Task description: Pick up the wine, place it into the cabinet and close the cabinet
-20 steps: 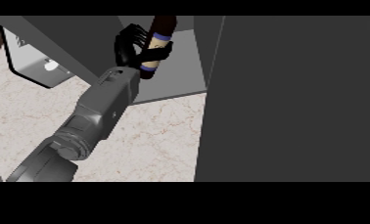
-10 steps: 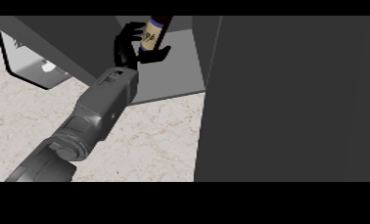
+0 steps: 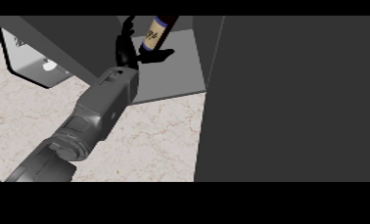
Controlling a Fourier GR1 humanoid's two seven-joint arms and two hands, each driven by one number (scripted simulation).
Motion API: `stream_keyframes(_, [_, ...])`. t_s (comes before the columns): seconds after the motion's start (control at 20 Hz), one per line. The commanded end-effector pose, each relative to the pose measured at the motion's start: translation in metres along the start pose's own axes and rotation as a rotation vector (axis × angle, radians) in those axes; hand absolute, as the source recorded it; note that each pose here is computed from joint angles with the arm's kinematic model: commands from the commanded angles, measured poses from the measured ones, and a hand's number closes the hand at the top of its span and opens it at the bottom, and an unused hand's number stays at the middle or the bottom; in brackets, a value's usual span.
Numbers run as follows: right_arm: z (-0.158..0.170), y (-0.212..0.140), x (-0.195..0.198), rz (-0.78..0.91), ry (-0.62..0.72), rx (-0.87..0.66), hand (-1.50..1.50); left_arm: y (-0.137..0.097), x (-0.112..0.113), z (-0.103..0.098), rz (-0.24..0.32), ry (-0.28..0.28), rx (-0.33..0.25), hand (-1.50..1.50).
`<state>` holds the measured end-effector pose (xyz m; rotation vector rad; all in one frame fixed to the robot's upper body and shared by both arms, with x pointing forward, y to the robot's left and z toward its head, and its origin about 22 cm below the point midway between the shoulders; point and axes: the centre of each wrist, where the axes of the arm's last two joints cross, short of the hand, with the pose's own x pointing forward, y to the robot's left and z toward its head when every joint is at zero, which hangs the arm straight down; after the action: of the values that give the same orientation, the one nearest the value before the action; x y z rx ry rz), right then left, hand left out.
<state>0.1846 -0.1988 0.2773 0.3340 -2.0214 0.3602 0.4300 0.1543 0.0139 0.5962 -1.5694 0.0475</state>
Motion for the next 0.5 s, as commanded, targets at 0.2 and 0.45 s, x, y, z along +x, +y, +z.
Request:
stream_keyframes(0.2, [0.001, -0.001, 0.007, -0.018, -0.012, 0.003, -1.5, 0.034, -0.015, -0.016, -0.064, -0.086, -0.057, -1.5])
stream_keyframes(0.45, [0.0, -0.002, 0.006, -0.022, -0.008, -0.027, -1.5, 0.02, 0.003, -0.015, 0.061, -0.168, -0.256, -1.5])
